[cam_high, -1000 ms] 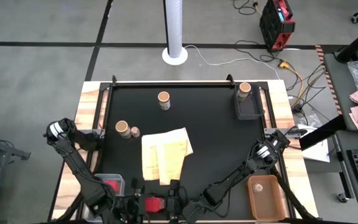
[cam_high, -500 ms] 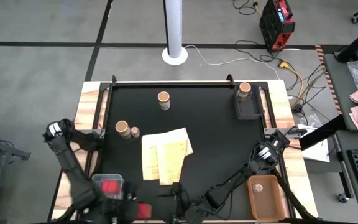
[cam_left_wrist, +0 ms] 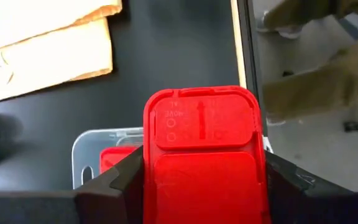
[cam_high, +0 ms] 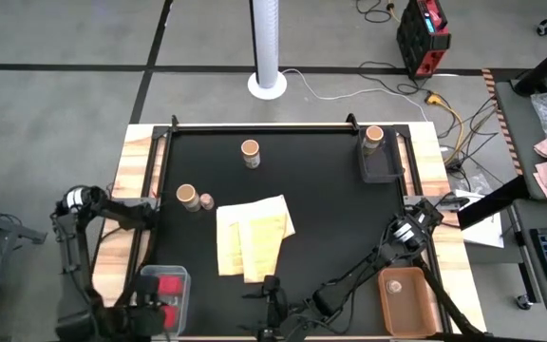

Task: Sort spices by type
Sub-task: Put the red spice can into the transparent bin

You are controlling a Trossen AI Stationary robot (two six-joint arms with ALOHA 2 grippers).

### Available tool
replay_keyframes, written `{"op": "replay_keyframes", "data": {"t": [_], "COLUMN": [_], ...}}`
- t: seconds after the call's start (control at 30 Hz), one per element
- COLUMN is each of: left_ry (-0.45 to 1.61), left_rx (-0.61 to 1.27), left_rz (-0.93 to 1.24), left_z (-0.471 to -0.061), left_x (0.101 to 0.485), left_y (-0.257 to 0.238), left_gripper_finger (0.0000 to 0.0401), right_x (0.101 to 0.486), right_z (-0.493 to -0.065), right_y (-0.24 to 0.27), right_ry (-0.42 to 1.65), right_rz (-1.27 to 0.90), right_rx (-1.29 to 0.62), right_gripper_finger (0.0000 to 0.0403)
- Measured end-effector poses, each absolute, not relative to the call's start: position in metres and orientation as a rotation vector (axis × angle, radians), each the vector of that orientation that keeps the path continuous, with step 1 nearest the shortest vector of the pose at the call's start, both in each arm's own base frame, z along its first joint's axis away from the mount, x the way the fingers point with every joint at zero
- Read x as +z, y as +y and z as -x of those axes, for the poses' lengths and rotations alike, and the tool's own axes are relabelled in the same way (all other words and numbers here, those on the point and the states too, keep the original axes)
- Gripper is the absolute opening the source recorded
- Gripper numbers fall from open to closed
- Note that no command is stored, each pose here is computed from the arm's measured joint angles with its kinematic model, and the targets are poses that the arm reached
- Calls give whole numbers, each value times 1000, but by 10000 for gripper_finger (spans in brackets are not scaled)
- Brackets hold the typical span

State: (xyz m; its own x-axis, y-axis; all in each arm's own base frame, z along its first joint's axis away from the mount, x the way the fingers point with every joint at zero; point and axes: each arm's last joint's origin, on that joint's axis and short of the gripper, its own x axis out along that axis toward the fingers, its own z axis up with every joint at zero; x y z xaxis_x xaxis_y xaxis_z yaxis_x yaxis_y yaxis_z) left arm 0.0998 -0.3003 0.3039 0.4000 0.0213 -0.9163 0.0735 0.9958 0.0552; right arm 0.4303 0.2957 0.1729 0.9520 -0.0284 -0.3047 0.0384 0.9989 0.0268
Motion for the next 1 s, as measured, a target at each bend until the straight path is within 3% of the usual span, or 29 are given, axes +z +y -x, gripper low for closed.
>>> {"op": "replay_keyframes", "data": {"t": [0.27, 0.6, 1.0], "left_ry": [1171, 1186, 1185], "left_rx": [72, 71, 85], "left_rz": [-138, -112, -104], "left_z": [-86, -85, -85], "left_x": [287, 263, 236], "left_y": [-294, -295, -292], "left_gripper_finger": [192, 192, 192], "right_x": [173, 173, 173], "right_z": [-433, -434, -434], "right_y": [292, 291, 291], "right_ry": [307, 309, 309], "right_rz": [-27, -25, -25], "right_rx": [-41, -39, -39], "right_gripper_finger": [314, 297, 305]}}
